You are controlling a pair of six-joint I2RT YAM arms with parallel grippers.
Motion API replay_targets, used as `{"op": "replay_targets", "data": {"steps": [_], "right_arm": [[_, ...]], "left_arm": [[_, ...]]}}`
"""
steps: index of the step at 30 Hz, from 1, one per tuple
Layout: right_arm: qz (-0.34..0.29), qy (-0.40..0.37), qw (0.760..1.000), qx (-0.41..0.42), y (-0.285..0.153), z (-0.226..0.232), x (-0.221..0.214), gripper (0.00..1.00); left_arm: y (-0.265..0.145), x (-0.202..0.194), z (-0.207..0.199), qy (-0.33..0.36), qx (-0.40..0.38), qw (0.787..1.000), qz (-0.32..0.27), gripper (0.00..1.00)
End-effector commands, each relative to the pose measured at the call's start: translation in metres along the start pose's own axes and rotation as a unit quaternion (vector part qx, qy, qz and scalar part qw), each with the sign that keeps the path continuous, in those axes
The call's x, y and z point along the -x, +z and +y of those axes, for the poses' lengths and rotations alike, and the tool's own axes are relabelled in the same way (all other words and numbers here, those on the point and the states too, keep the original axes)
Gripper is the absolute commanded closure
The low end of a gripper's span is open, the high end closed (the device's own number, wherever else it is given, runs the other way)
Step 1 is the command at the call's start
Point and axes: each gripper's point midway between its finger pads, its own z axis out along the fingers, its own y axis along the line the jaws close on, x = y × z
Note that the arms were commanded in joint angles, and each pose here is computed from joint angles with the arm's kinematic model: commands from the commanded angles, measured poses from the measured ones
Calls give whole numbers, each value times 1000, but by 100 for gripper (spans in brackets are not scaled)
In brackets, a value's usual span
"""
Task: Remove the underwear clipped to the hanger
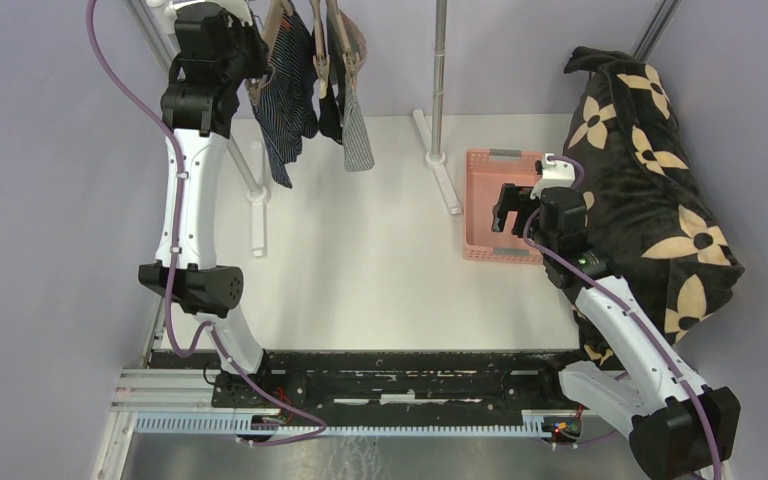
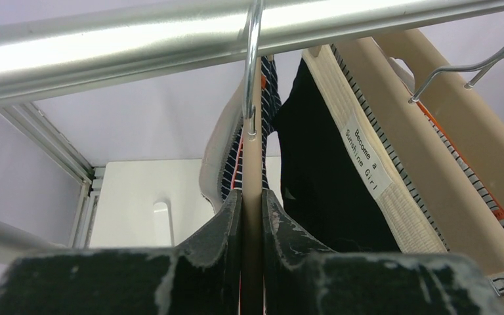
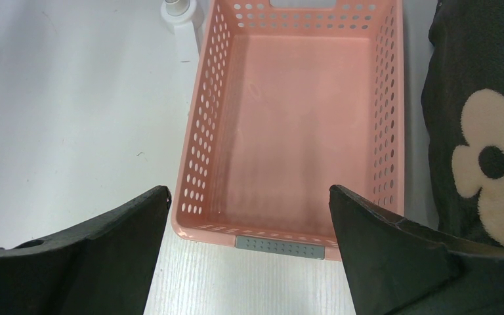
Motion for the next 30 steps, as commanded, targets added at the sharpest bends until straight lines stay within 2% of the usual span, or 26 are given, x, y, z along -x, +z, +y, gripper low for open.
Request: {"op": "replay_targets", "data": {"steps": [1, 8, 14, 24, 30], "right_arm": [[-26, -1, 1000, 5, 0, 3, 14, 0], [-27, 0, 1000, 5, 0, 3, 14, 0], [-24, -2, 1000, 8, 2, 4, 11, 0], [-22, -2, 1000, 13, 3, 6, 8, 0], [-17, -2, 1000, 12, 5, 6, 5, 0]], "left_arm": [[-6, 23, 3, 27, 1, 999, -38, 96], [-5, 28, 4, 29, 6, 998, -53, 97], [-15, 61, 10, 28, 25, 991, -128, 97], [-25, 98, 23, 38, 54, 981, -184, 97], [-30, 94, 17, 40, 36, 983, -173, 97]]}}
